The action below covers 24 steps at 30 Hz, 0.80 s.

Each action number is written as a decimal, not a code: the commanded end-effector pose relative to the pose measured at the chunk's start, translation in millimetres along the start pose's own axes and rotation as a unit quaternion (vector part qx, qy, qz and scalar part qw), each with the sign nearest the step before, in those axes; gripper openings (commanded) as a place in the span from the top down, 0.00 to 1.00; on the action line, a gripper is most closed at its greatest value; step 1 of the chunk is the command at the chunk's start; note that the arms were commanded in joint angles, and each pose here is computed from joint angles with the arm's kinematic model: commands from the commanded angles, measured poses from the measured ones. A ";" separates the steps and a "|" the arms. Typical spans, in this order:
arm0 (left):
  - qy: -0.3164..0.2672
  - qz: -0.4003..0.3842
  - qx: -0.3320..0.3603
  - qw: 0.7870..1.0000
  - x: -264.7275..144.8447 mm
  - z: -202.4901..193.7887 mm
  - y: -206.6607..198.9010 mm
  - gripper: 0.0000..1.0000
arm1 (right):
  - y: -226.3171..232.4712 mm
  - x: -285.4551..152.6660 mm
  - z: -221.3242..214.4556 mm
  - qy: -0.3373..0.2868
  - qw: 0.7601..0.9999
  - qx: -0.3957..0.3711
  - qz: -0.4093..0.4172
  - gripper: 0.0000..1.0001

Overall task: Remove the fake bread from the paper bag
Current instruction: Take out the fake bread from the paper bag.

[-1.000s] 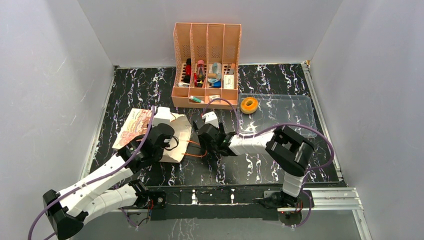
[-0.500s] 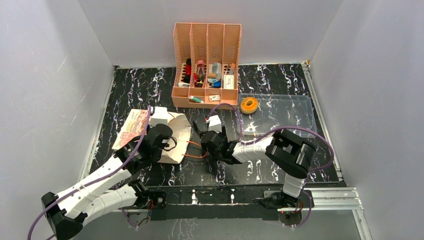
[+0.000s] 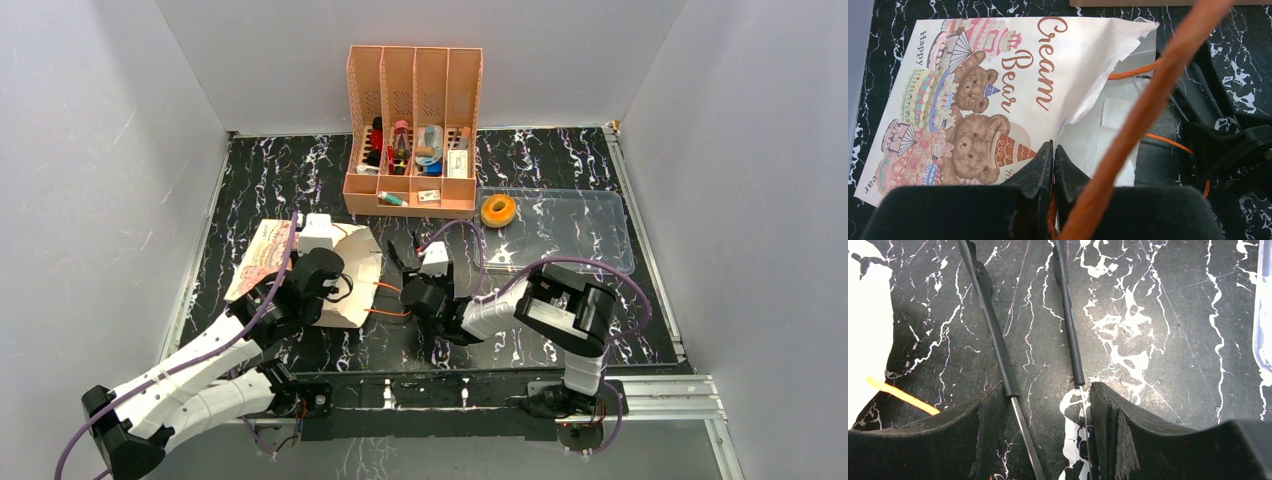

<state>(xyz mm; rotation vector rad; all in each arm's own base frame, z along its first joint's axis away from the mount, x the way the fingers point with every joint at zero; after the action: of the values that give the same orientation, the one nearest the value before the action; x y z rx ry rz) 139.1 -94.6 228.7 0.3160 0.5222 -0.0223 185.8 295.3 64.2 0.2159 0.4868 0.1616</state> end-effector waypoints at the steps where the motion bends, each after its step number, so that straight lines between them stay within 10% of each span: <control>1: -0.014 0.006 -0.026 1.000 -5.8 6.2 4.7 1.00 | -33.4 -15.5 -66.6 0.117 0.990 -0.066 -0.039 0.42; 14: -0.012 0.013 -0.042 0.999 -10.3 2.0 9.7 1.00 | -43.0 -34.5 -82.9 0.131 0.988 -0.073 -0.037 0.68; 24: -0.079 -0.096 -0.105 0.987 -12.6 -14.6 -1.5 1.00 | -19.7 -81.8 -1.0 0.101 0.993 -0.033 0.058 0.70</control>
<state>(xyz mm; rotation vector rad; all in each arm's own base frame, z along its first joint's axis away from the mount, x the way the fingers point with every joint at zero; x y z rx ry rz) 121.8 -85.2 223.1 0.1246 0.4480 -0.0754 124.8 270.0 80.9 0.2073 0.6271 0.2728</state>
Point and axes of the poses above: each gripper's point midway between its finger pads, its own x axis out along the fingers, its own y axis along the line the jaws close on, z = x × y, the point moved 10 cm from there along -x, back along the fingers, and after that the axes turned 11 degrees about x, right-handed, at the moved point
